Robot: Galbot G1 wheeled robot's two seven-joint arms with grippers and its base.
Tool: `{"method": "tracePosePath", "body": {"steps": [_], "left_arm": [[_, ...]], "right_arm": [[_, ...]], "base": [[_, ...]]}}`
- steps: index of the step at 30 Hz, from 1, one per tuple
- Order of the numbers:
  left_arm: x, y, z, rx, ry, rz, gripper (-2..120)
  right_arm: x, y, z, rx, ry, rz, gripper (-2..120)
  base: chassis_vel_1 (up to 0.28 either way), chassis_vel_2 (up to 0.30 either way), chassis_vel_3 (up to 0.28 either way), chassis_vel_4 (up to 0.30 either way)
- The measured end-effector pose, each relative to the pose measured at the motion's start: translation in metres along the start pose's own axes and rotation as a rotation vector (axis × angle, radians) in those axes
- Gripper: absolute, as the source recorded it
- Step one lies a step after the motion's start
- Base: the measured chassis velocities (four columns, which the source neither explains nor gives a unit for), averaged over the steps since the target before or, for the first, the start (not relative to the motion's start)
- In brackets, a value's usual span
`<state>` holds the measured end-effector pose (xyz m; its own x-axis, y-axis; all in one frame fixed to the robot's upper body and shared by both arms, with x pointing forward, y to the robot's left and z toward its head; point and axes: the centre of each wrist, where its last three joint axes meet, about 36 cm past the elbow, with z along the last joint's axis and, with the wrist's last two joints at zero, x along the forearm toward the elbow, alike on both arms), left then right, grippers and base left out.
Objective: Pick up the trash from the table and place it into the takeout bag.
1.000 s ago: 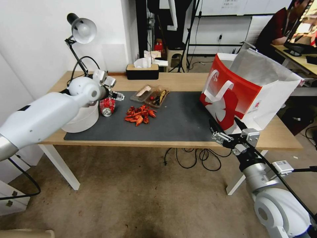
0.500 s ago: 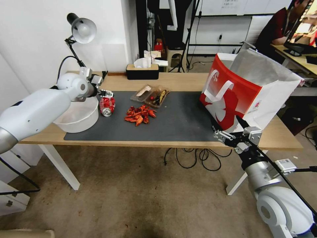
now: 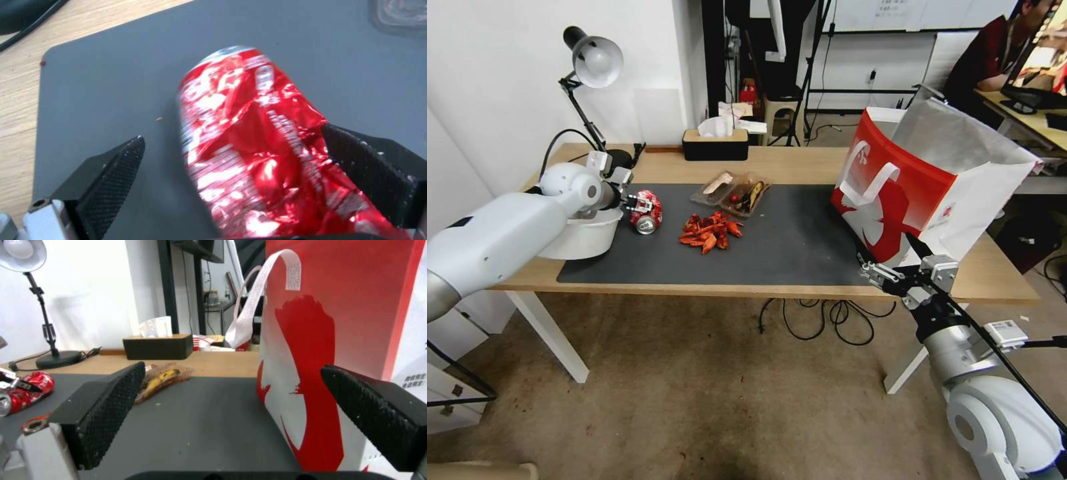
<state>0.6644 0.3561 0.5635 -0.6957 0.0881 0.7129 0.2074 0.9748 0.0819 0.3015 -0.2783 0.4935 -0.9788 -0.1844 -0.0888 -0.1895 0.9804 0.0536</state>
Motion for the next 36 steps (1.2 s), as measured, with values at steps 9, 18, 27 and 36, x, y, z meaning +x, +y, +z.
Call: {"method": "tracePosePath", "body": {"steps": [9,18,27,36], "left_arm": [[-0.003,-0.012,0.004,-0.027,-0.006,0.024,75],[-0.001,-0.012,0.001,-0.034,-0.018,0.045,41],[0.002,-0.012,0.000,-0.051,-0.026,0.049,9],[0.012,-0.011,-0.007,-0.060,-0.047,0.059,0]], "right_arm": [[-0.004,-0.003,0.002,0.004,0.002,0.003,100],[-0.008,-0.005,0.001,0.010,-0.001,-0.001,100],[-0.008,-0.005,0.001,0.009,0.000,-0.001,100],[-0.009,-0.005,0.001,0.010,-0.001,-0.003,100]], "base": [[0.000,0.000,0.000,0.000],[0.000,0.000,0.000,0.000],[0.000,0.000,0.000,0.000],[0.000,0.000,0.000,0.000]]}}
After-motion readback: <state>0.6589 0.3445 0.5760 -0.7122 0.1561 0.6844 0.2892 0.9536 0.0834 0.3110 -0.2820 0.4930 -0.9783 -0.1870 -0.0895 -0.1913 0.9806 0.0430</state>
